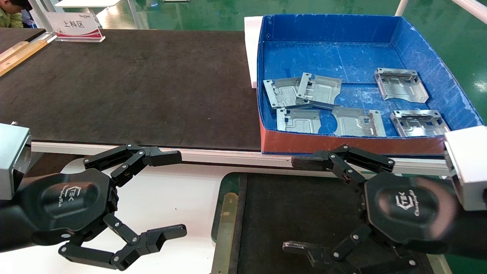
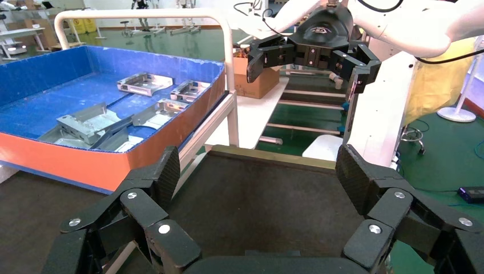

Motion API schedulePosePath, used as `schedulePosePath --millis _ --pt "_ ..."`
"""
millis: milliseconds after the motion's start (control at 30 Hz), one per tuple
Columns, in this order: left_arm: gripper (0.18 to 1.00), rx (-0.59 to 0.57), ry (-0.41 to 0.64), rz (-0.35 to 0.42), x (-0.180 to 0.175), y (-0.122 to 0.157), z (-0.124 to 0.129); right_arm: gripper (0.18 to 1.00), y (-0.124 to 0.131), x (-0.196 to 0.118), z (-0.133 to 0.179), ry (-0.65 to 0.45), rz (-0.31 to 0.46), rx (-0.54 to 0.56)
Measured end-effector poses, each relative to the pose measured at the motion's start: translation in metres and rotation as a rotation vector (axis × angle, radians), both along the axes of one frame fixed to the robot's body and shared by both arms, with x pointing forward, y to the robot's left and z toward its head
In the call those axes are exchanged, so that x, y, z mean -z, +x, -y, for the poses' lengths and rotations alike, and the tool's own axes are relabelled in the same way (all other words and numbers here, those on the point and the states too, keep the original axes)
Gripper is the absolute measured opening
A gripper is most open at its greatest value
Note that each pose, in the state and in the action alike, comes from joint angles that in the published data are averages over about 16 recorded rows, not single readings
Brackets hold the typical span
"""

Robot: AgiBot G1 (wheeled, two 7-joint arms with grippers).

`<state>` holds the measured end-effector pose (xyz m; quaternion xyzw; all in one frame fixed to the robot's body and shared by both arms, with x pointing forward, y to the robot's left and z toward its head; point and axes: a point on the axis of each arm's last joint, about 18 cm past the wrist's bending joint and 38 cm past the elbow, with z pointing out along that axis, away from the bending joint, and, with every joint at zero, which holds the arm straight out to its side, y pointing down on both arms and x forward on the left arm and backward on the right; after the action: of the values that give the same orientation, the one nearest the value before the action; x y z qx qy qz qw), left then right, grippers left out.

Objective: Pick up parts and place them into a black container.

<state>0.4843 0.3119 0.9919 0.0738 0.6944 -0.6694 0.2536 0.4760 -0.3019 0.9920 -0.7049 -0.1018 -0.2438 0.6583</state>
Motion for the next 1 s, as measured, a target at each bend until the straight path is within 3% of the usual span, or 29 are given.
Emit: schedulePosePath --millis 1000 --pt "1.001 0.000 0.000 0.000 0.0000 0.0000 0.0000 1.000 0.0000 0.0000 0.0000 0.000 0.000 0.000"
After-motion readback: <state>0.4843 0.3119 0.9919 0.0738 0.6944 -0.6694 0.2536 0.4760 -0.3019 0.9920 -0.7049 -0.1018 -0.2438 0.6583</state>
